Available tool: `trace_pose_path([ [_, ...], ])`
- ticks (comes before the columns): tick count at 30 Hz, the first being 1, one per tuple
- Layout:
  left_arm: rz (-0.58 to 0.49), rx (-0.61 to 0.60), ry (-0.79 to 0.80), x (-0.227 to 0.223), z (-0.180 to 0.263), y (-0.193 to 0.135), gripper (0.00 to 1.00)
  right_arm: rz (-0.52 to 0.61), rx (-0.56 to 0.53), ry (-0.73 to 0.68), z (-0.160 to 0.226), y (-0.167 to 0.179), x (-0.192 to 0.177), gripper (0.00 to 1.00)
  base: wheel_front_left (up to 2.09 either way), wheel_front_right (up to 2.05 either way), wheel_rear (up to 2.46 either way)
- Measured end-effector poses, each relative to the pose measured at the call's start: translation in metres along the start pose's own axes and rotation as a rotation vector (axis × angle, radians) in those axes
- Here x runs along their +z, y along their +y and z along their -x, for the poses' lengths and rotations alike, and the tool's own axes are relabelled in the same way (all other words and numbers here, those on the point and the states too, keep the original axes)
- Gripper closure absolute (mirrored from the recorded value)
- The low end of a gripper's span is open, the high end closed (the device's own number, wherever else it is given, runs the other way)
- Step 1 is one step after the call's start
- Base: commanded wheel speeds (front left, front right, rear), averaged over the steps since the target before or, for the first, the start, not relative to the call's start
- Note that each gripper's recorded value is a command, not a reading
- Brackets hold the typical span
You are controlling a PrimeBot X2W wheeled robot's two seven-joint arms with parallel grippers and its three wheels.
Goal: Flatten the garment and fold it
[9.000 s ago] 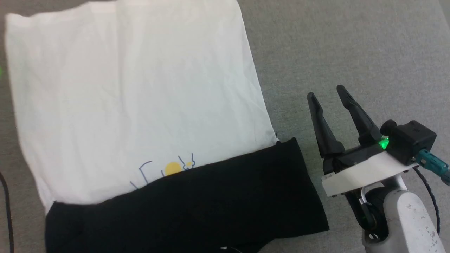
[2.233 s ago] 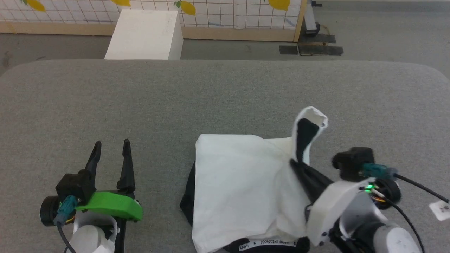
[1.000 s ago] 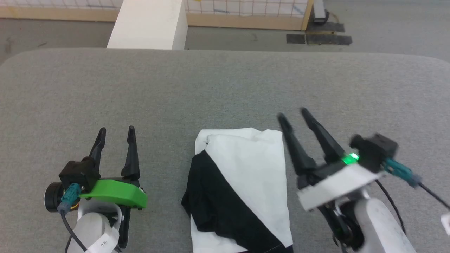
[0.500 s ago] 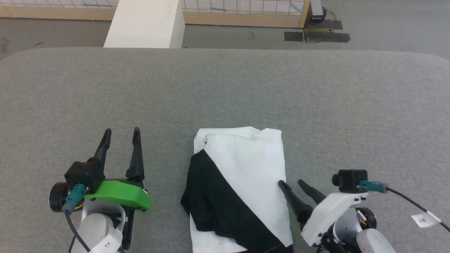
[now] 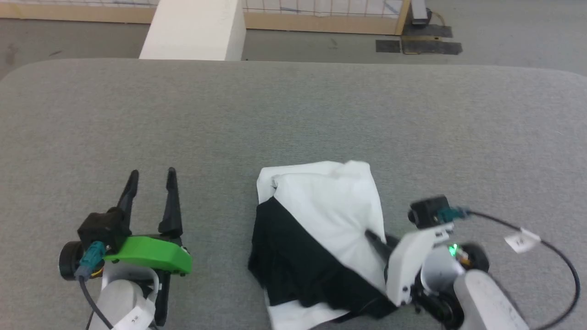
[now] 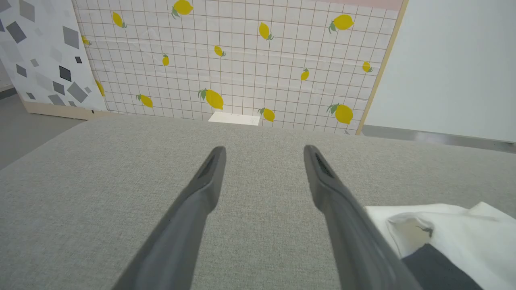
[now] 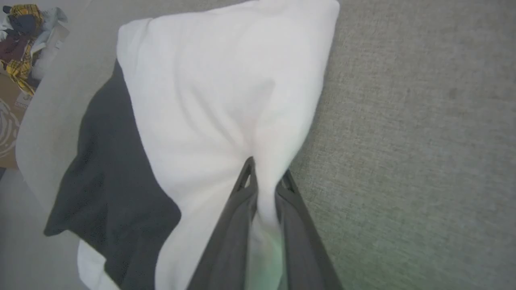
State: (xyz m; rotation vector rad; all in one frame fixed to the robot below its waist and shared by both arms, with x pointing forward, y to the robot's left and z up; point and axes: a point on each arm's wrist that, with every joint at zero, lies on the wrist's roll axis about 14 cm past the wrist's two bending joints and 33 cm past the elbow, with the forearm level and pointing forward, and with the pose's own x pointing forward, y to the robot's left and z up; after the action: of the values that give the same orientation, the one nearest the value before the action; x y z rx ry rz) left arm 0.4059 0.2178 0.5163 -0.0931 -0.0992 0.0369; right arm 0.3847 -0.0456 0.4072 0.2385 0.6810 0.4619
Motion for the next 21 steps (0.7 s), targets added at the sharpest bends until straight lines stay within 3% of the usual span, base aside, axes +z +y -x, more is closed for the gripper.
trace_pose_path([
  [6,0.008,-0.025,-0.01,0.0,-0.009,-0.01,0.0,0.383,-0.158,0.061,0.011,-0.017,0.031,1.0,0.0,0.0,0.0],
  [9,0.015,-0.052,-0.014,-0.001,-0.016,-0.02,0.0,0.528,-0.255,0.096,0.029,-0.047,0.041,1.0,0.0,0.0,0.0],
  [13,0.027,-0.1,-0.017,-0.004,-0.027,-0.039,0.0,0.6,-0.412,0.138,0.066,-0.104,0.054,1.0,0.0,0.0,0.0],
  [21,0.049,-0.227,-0.021,-0.014,-0.053,-0.089,0.0,0.62,-0.685,0.172,0.138,-0.196,0.069,1.0,0.0,0.0,0.0],
])
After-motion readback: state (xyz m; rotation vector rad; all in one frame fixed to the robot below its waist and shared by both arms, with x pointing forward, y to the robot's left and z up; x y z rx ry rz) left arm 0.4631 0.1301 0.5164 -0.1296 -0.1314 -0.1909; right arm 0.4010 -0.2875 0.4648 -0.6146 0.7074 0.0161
